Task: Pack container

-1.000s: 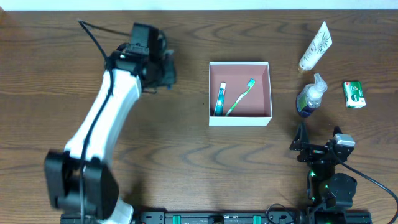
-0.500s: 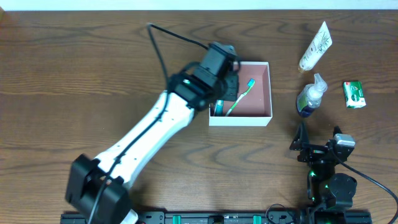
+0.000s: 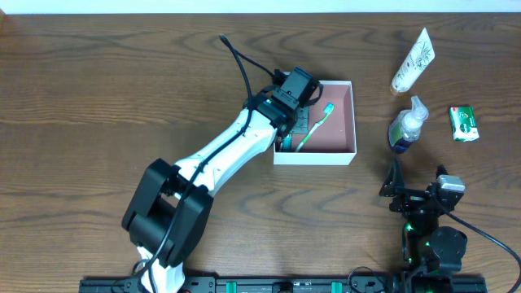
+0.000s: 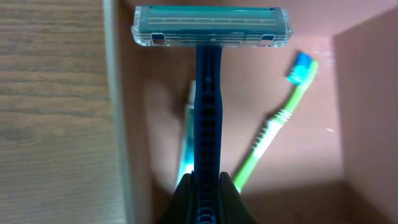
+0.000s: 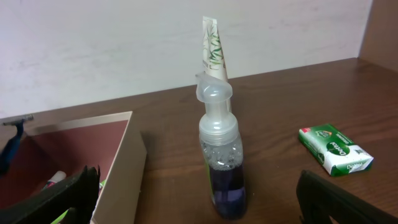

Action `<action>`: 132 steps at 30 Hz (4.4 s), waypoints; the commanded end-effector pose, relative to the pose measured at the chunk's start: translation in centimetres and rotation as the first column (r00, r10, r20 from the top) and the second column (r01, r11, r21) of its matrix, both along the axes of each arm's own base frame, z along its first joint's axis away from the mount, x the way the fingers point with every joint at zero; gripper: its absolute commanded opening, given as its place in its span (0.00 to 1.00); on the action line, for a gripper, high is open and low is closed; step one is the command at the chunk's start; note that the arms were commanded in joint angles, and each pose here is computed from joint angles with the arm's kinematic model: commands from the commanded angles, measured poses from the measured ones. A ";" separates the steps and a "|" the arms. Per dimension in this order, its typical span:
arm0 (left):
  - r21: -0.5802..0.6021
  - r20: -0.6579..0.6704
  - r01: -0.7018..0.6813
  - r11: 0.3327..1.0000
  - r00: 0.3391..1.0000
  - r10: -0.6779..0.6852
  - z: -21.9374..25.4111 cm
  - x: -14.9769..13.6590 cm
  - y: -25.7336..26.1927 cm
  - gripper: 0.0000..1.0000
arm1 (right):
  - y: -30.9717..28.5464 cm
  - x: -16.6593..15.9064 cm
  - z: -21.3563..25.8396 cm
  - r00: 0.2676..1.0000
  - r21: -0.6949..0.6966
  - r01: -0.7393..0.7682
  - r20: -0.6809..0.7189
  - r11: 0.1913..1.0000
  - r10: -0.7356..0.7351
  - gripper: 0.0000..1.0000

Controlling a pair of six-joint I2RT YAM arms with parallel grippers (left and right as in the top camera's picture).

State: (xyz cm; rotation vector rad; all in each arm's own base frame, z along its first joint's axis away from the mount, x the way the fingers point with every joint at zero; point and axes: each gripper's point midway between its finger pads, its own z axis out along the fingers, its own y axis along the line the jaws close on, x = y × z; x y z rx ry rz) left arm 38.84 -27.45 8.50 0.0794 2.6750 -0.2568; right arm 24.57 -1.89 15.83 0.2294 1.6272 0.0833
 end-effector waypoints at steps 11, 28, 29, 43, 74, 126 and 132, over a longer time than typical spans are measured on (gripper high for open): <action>0.034 -0.005 -0.035 0.999 0.999 0.035 -1.2 0.9 1.4 0.11 | -0.2 0.0 -0.1 1.000 -0.014 0.005 -0.002 1.000 -0.005 0.99; 0.073 -0.052 -0.029 0.997 0.998 0.032 -3.6 0.5 1.7 0.12 | -0.2 0.0 -0.1 1.000 -0.014 0.005 -0.002 1.000 -0.005 0.99; 0.073 -0.052 -0.029 0.997 0.998 0.032 -3.6 0.5 1.7 0.12 | -0.2 0.0 -0.1 1.000 -0.014 0.005 -0.002 1.000 -0.005 0.99; 0.061 -0.035 -0.027 0.998 0.999 0.029 -3.1 0.8 1.5 0.21 | -0.2 0.0 -0.1 1.000 -0.014 0.005 -0.002 1.000 -0.005 0.99; 0.104 -0.059 0.176 0.979 0.984 -0.171 3.8 -1.6 5.7 0.28 | -0.2 0.0 -0.1 1.000 -0.014 0.005 -0.002 1.000 -0.005 0.99; 0.024 -0.218 -0.065 0.998 0.974 0.068 -1.8 -1.7 4.7 0.06 | -0.2 0.0 -0.1 1.000 -0.014 0.005 -0.002 1.000 -0.005 0.99; 0.010 -0.216 -0.099 0.995 0.971 0.099 -1.7 -1.5 4.6 0.06 | -0.2 0.0 -0.1 1.000 -0.014 0.005 -0.002 1.000 -0.005 0.99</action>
